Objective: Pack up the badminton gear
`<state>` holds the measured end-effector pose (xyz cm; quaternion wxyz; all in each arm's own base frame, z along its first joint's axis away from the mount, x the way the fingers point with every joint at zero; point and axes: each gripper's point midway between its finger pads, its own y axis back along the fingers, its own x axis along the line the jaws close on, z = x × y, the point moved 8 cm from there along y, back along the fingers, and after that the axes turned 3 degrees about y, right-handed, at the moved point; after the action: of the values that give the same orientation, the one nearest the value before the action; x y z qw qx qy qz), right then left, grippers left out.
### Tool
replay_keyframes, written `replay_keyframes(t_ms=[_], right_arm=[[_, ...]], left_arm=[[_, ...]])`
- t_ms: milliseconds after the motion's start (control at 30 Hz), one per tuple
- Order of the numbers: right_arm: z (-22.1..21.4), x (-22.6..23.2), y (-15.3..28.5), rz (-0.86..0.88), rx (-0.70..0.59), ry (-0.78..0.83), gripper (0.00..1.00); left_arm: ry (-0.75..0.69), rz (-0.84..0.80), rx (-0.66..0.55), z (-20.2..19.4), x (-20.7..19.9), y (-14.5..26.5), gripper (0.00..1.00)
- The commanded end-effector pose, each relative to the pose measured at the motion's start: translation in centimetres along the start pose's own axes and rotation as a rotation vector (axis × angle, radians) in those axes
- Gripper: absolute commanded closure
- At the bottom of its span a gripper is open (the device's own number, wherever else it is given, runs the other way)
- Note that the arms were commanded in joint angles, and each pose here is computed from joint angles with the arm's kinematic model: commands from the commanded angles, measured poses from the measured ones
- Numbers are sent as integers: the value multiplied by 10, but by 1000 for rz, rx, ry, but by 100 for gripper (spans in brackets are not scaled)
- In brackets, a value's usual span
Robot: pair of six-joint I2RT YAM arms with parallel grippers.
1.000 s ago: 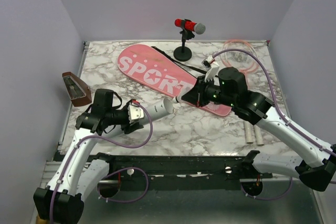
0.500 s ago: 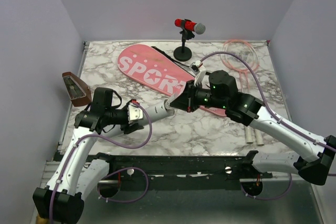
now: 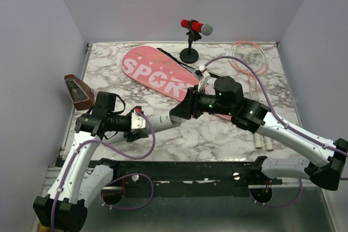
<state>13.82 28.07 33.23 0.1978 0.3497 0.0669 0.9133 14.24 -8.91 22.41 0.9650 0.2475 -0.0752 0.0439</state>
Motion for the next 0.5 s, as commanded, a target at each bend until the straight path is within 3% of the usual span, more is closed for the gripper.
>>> replay_keyframes(t_ms=[0,333,467], right_arm=[[0,8,10,36,-30,0,50],[16,22,46,9,-131,27,42],[7,15,35,0,-76,11,42]], left_arm=[[-56,-29,-83,17,-3,3,47],[-53,-31,-86,17,-4,3,47],[-44,-28,-99,20,-3,3,47]])
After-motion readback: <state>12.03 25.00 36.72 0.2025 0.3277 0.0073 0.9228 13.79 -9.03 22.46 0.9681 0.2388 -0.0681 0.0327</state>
